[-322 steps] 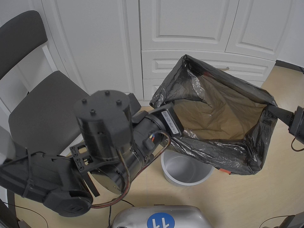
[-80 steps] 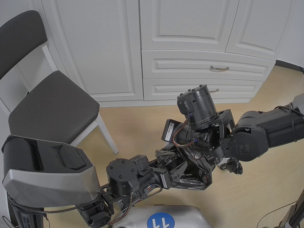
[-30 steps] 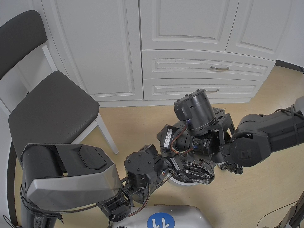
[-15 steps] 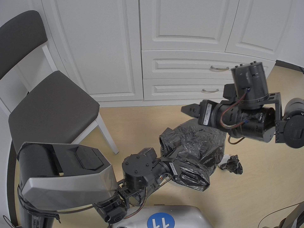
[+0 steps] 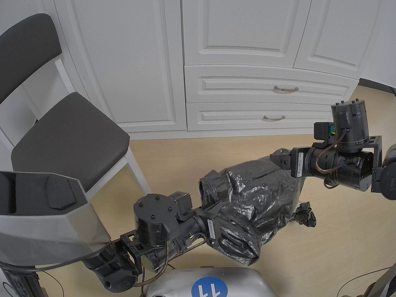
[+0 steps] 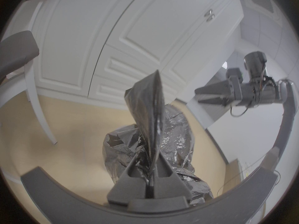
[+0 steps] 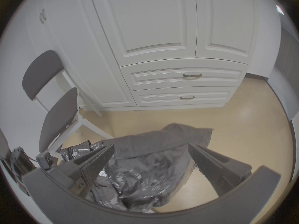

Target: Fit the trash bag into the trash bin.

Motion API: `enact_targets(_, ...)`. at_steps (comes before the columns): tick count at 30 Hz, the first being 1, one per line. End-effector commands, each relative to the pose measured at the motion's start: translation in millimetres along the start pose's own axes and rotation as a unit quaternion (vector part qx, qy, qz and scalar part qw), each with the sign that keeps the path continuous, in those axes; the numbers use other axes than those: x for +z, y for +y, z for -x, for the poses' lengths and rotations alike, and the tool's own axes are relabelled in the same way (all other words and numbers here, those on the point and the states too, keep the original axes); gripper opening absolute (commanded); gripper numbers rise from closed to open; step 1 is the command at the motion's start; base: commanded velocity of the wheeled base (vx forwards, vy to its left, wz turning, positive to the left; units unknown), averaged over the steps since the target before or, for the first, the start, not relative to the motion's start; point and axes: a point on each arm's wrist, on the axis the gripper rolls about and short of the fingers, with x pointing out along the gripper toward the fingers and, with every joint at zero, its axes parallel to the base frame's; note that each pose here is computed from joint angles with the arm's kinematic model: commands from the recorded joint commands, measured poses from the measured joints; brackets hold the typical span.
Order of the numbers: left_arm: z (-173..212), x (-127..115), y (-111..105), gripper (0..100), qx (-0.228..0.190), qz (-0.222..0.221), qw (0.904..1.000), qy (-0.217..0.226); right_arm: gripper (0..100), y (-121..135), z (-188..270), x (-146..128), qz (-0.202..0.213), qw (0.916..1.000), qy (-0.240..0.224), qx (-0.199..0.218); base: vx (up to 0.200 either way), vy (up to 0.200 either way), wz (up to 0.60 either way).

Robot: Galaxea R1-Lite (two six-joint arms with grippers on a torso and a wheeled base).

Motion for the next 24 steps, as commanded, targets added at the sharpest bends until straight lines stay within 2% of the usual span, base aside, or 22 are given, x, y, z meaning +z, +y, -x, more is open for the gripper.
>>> enact_targets(1, 12, 13, -2, 0, 0.015, -0.013, 0.999, 0.04, 0, -27, -6, -17, 0.033, 0.9994, -0.002, -0.009, 0.0, 0.0, 0.0)
enact_targets(4, 3, 12, 4, 0, 0.031, -0.008, 0.9982, 0.05, 0, -37, -9, -11, 0.033, 0.9989, -0.034, -0.001, 0.0, 0.0, 0.0)
enact_targets(7, 0, 16, 11, 0, 0.041, -0.005, 0.9983, 0.042, 0, -47, -8, -11, 0.033, 0.9987, -0.034, -0.017, 0.0, 0.0, 0.0)
enact_targets(12, -4, 23, 15, 0, 0.05, 0.0, 0.9984, 0.027, 0, -63, -4, -22, 0.077, 0.9967, -0.006, -0.023, 0.0, 0.0, 0.0)
enact_targets(13, -4, 25, 18, 0, 0.054, 0.001, 0.9982, 0.024, 0, -71, -4, -30, 0.104, 0.9944, 0.01, -0.017, 0.0, 0.0, 0.0)
enact_targets(16, -5, 27, 22, 0, 0.059, 0.003, 0.998, 0.02, 0, -80, -5, -38, 0.136, 0.9904, 0.027, -0.007, 0.0, 0.0, 0.0)
enact_targets(24, -2, 27, 22, 0, 0.06, 0.002, 0.998, 0.022, 0, -84, -42, -48, 0.134, 0.9887, 0.067, -0.01, 0.0, 0.0, 0.0)
